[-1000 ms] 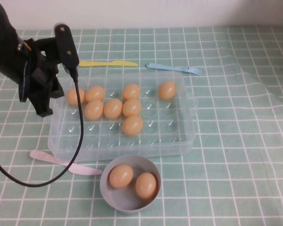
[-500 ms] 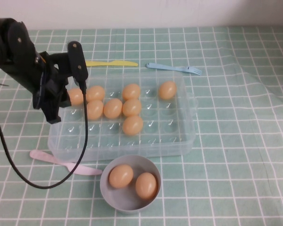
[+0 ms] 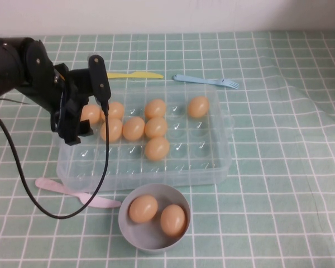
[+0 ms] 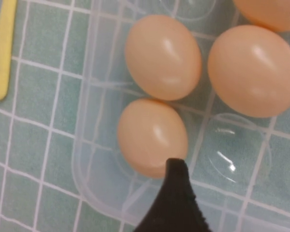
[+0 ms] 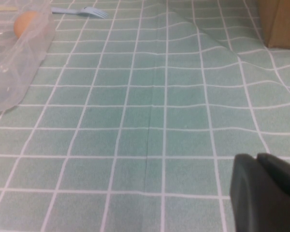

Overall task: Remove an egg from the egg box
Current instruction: Pick up the egg from the plastic box

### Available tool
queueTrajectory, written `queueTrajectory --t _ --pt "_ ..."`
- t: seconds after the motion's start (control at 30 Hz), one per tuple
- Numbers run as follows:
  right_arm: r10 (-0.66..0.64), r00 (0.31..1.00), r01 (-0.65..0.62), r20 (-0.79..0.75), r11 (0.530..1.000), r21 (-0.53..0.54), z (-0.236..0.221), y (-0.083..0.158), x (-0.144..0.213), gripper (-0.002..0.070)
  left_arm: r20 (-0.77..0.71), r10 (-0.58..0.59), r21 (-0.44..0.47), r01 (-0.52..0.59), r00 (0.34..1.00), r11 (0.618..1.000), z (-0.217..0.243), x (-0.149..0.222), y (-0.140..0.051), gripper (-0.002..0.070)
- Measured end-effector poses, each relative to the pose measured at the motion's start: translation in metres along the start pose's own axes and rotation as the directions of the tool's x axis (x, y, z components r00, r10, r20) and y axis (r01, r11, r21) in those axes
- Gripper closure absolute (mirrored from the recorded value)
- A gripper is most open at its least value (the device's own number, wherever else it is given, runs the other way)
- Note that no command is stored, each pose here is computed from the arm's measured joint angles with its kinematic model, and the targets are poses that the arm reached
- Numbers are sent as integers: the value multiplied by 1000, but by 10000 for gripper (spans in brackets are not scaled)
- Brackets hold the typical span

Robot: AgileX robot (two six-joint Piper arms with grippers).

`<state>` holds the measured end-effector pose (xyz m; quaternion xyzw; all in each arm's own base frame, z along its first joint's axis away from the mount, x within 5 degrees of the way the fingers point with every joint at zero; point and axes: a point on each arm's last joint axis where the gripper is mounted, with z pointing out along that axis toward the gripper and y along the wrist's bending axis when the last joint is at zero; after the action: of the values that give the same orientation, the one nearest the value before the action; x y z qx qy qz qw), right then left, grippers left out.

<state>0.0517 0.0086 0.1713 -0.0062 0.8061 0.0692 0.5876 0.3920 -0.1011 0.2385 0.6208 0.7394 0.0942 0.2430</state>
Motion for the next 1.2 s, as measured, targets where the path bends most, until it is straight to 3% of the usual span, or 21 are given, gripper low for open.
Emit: queueTrajectory --t 0.23,1.2 --pt "0 1000 0 0 1000 0 0 0 0 694 -9 20 20 -20 1000 1000 16 1 -1 167" --pt "0 1000 0 0 1000 0 0 0 0 694 16 28 -67 -27 999 997 37 -2 10 165"
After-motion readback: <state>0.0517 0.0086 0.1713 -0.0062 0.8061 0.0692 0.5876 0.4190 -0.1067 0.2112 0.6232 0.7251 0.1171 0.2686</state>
